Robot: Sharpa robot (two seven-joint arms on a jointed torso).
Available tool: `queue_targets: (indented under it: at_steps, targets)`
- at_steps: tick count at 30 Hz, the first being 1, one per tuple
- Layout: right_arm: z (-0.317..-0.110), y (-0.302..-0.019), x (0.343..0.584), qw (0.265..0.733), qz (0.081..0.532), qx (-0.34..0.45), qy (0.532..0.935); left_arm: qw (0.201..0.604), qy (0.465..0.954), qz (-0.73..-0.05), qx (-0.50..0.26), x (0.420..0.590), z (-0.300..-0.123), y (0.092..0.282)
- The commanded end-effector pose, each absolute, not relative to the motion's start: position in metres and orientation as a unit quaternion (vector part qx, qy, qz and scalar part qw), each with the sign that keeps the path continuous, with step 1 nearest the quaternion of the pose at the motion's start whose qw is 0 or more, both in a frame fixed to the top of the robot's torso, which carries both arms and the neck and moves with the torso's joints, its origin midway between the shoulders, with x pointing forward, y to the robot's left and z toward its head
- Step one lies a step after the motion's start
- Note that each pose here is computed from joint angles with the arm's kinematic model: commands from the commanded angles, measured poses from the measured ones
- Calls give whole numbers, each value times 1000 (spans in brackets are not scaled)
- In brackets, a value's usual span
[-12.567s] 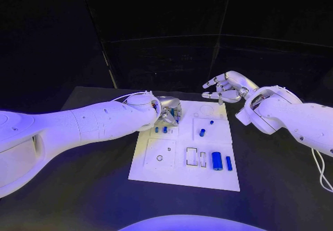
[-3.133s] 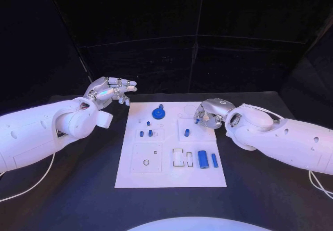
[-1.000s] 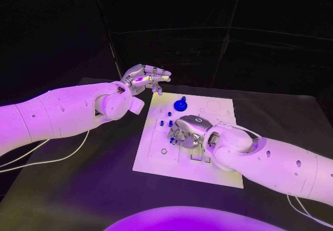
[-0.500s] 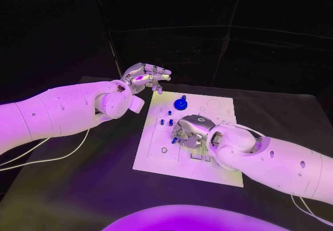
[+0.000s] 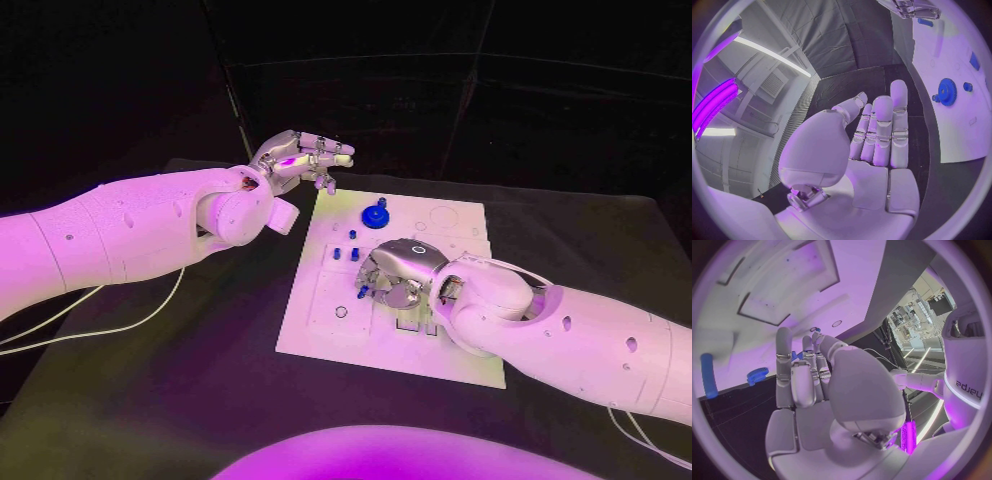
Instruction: Assemble the parts on the task board
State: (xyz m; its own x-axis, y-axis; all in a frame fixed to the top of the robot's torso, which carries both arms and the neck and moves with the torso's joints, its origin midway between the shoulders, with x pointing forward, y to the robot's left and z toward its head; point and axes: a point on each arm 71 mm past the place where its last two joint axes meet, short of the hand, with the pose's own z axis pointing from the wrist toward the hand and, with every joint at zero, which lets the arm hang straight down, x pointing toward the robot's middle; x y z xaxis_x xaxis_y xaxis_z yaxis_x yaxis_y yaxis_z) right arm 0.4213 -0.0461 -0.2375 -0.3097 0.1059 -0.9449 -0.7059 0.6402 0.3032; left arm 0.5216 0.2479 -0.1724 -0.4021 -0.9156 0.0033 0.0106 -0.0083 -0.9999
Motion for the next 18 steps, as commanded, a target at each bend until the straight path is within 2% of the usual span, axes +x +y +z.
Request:
queue_targets:
  at_steps: [1, 18]
  targets:
    - [-234, -46, 421, 563, 374, -208, 707, 382, 588, -601, -383, 522, -172, 247]
    - [-233, -47, 419, 586, 340, -238, 696, 380, 591, -601, -381, 521, -172, 247]
